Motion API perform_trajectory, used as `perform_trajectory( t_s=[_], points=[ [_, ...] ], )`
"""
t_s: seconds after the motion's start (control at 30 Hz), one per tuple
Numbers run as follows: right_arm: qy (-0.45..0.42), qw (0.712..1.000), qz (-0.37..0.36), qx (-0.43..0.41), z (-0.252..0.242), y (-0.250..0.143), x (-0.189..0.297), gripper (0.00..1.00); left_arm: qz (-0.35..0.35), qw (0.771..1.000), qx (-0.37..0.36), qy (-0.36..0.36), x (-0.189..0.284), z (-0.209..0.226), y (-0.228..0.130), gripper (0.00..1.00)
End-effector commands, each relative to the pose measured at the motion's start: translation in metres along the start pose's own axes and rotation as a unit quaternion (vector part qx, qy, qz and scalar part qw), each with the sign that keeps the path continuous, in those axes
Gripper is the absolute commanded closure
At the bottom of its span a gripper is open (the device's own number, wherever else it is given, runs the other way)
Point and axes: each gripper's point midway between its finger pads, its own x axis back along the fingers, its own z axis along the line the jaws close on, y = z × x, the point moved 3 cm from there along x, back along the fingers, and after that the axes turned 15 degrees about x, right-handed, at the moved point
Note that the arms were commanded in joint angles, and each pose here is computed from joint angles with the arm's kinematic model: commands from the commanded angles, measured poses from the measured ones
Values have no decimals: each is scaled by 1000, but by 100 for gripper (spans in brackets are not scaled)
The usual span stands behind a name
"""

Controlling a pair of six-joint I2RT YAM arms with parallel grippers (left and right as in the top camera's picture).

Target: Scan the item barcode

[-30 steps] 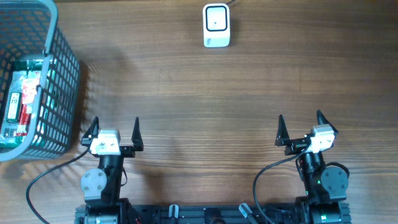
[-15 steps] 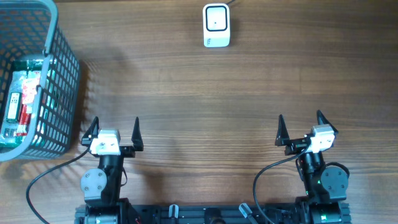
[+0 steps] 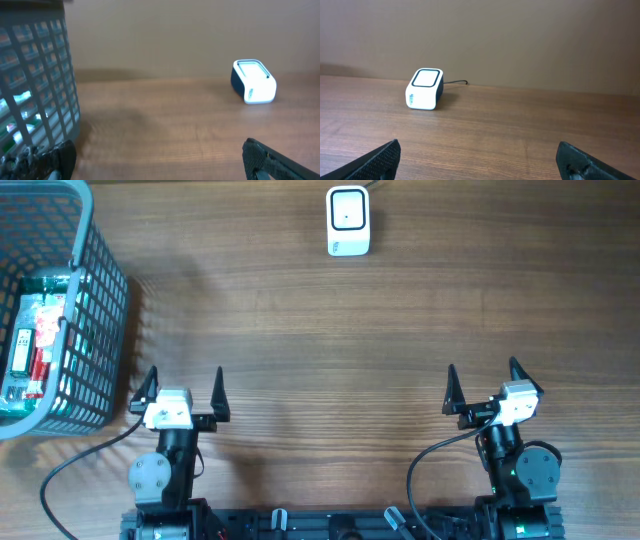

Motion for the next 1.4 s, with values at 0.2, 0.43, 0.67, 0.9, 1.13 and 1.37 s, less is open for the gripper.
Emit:
perform_trajectory(
  t_s=[0.2, 0.43, 0.67, 0.9, 1.13, 1.37],
  points=[
    [2, 1000, 1, 9, 0, -1, 0, 0, -20, 1000, -13, 8, 0, 2, 8, 0],
    [2, 1000, 1, 9, 0, -1, 0, 0, -40, 997, 12, -68, 10, -27, 43, 0],
    [2, 1000, 1, 9, 0, -1, 0, 0, 3, 998, 57, -37, 43, -48, 150, 0],
    [2, 1000, 1, 9, 0, -1, 0, 0, 238, 967, 85, 35, 22, -65, 233, 0],
    [2, 1000, 1, 9, 0, -1, 0, 0, 242, 966, 83, 36, -52, -71, 287, 0],
    [2, 1000, 1, 9, 0, -1, 0, 0, 202, 965, -4, 165, -94, -16, 305, 0]
  ],
)
